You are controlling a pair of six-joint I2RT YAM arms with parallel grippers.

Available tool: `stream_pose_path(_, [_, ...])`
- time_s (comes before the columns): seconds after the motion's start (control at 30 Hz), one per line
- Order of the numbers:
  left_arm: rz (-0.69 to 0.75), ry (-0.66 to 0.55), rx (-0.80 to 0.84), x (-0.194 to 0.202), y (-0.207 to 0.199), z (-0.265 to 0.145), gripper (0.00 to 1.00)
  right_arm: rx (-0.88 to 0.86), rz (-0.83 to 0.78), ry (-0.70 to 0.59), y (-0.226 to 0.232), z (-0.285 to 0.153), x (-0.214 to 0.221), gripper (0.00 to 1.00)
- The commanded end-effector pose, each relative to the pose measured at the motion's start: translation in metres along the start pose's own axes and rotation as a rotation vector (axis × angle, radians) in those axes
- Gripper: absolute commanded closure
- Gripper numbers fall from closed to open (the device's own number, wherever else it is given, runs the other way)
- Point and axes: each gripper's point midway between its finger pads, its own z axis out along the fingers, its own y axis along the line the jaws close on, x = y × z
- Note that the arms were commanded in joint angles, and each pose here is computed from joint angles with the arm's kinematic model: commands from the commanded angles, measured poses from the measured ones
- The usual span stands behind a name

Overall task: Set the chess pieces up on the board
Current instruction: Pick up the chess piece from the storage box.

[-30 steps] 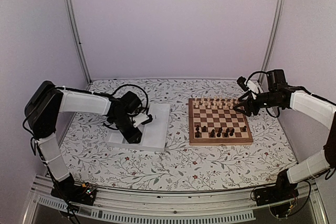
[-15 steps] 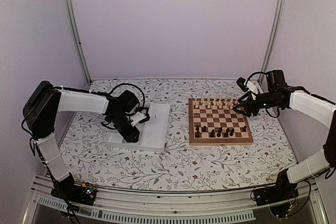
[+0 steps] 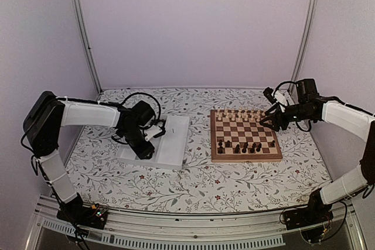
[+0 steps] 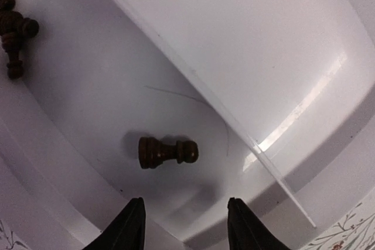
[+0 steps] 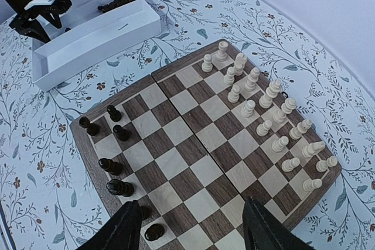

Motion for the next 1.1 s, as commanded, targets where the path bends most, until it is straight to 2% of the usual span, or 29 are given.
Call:
stream_pose_path(0.0, [0.015,0.039,-0.018,0.001,0.0,0.014,0.49,-0.024,-0.004,0.003,0.004,0.002,0.0,0.38])
stream_pose_path(0.4, [-0.017,-0.024,-0.038,-0.029,0.011,0.021,0.47,-0.023,-0.012,0.009,0.005,0.002,0.002,0.38])
stream_pose_path(0.73, [-0.118,-0.17,0.005,-0.059,0.026,0.004,0.49,-0.035,-0.014,0.016,0.006,0.006,0.004,0.39])
stream_pose_path(1.07, [-0.208,-0.174,0.051,-0.062,0.031,0.013,0.58,-0.038,-0.02,0.019,0.008,0.008,0.003,0.39])
